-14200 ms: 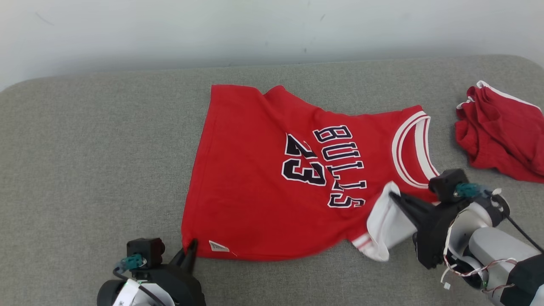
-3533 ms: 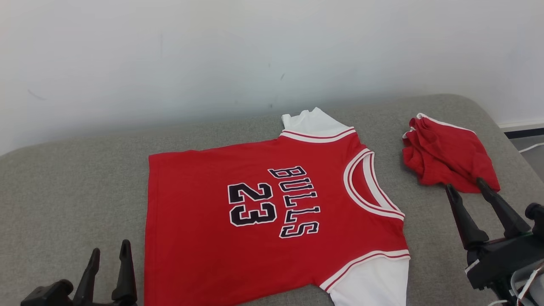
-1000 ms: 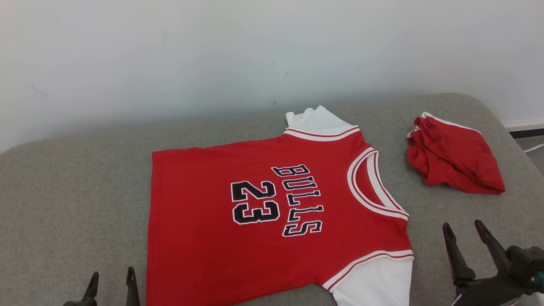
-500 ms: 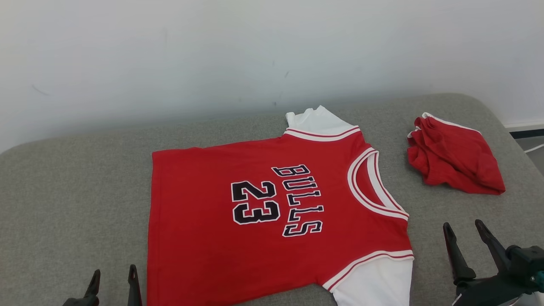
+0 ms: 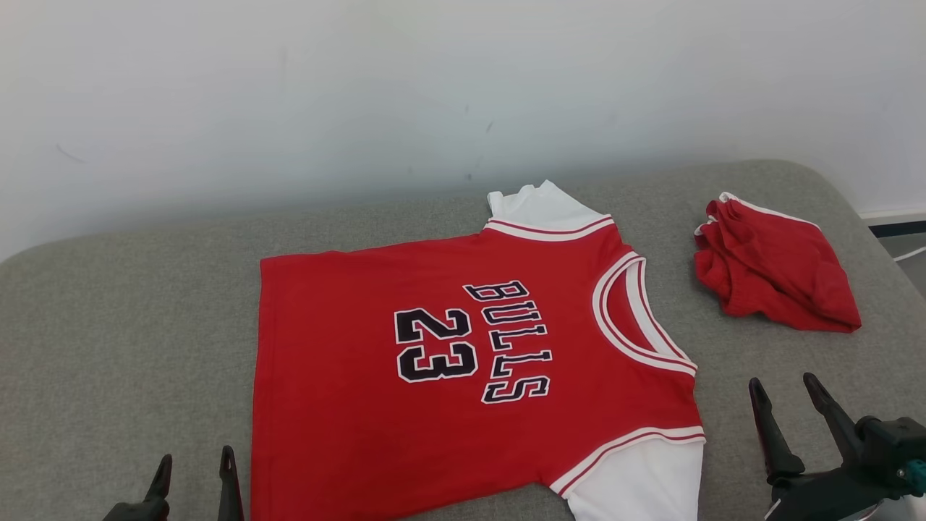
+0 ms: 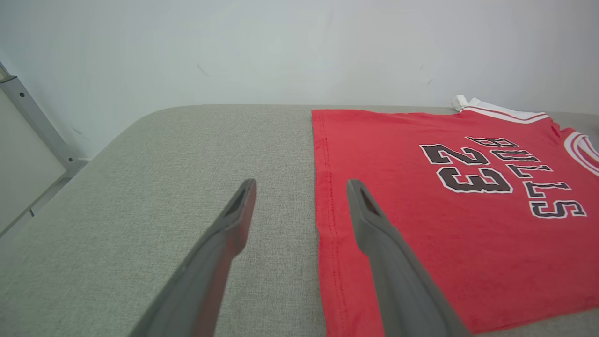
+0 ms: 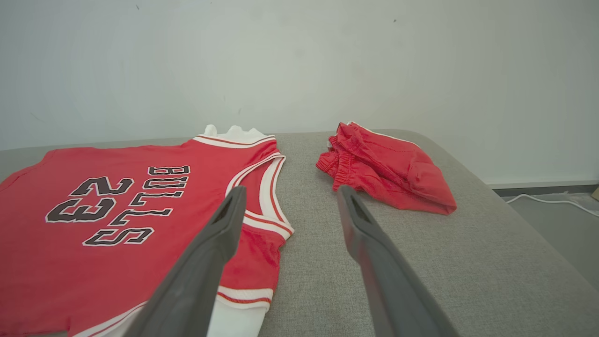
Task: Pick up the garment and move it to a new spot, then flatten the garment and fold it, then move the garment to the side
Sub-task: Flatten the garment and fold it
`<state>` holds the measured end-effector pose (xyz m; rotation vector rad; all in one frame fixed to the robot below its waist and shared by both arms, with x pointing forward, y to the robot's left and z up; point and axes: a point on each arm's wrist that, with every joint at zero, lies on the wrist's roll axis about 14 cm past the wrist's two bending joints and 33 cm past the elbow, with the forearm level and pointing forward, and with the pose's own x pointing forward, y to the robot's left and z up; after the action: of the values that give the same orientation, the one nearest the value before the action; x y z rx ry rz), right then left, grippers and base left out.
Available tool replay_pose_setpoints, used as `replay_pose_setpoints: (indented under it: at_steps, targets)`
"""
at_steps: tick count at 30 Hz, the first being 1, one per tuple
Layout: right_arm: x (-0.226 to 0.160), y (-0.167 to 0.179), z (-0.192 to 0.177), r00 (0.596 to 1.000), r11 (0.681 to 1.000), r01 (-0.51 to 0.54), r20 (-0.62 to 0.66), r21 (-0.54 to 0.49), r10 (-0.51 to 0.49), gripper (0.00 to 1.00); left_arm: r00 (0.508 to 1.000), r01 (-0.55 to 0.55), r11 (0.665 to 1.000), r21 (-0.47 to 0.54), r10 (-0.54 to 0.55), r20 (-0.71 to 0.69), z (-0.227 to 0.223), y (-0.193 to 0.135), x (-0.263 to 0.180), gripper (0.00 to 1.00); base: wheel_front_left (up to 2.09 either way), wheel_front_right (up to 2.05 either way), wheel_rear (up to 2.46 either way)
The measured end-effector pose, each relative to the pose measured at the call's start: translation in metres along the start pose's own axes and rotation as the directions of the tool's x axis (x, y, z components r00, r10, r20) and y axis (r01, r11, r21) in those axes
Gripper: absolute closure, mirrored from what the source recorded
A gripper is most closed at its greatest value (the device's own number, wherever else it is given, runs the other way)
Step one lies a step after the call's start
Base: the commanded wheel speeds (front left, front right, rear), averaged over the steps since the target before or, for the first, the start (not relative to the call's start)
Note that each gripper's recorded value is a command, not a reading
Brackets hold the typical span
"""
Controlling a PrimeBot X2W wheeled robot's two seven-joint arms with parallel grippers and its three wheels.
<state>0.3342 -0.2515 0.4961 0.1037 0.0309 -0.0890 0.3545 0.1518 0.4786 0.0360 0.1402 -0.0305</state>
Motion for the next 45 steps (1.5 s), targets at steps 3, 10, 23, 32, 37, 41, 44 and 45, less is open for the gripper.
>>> replay_pose_setpoints:
  at_steps: [3,10,23,32,37,41,44,45]
  targets:
    - [0.0,0.001,-0.001,1.0,1.0,-0.002,-0.004,0.002,0.002,0.0,1.0,0.002,1.0,0.012,-0.002,-0.005,0.0,0.0,0.0,0.0,0.0,0.0,0.0]
    - [0.001,0.005,-0.001,1.0,1.0,-0.013,-0.012,0.003,0.013,0.0,1.0,0.006,0.999,0.042,-0.006,0.0,0.003,0.002,-0.001,0.0,0.0,0.0,0.0]
    - [0.002,0.009,-0.004,0.999,1.0,-0.025,-0.033,0.003,0.026,0.0,0.997,0.077,0.995,0.064,-0.076,-0.016,0.002,-0.008,-0.003,0.0,0.0,0.0,0.0]
    - [-0.008,0.023,-0.048,0.963,0.994,-0.074,-0.256,0.075,0.091,0.0,0.967,0.188,0.982,-0.015,-0.188,-0.174,-0.029,-0.028,-0.008,0.0,0.0,0.0,0.0]
    - [-0.018,0.035,-0.081,0.9,0.99,-0.097,-0.414,0.107,0.133,0.0,0.927,0.197,0.978,-0.066,-0.208,-0.314,-0.062,-0.03,-0.013,0.0,0.0,0.0,0.0]
    - [-0.027,0.039,-0.103,0.842,0.988,-0.101,-0.518,0.12,0.149,0.0,0.898,0.181,0.98,-0.083,-0.199,-0.392,-0.082,-0.027,-0.014,0.0,0.0,0.0,0.0]
    - [-0.033,0.043,-0.116,0.8,0.986,-0.105,-0.578,0.131,0.162,0.0,0.892,0.182,0.979,-0.091,-0.203,-0.403,-0.083,-0.029,-0.006,0.0,0.0,0.0,0.0]
    - [-0.034,0.046,-0.119,0.789,0.984,-0.106,-0.591,0.141,0.169,0.0,0.889,0.189,0.978,-0.093,-0.21,-0.408,-0.083,-0.03,-0.003,0.0,0.0,0.0,0.0]
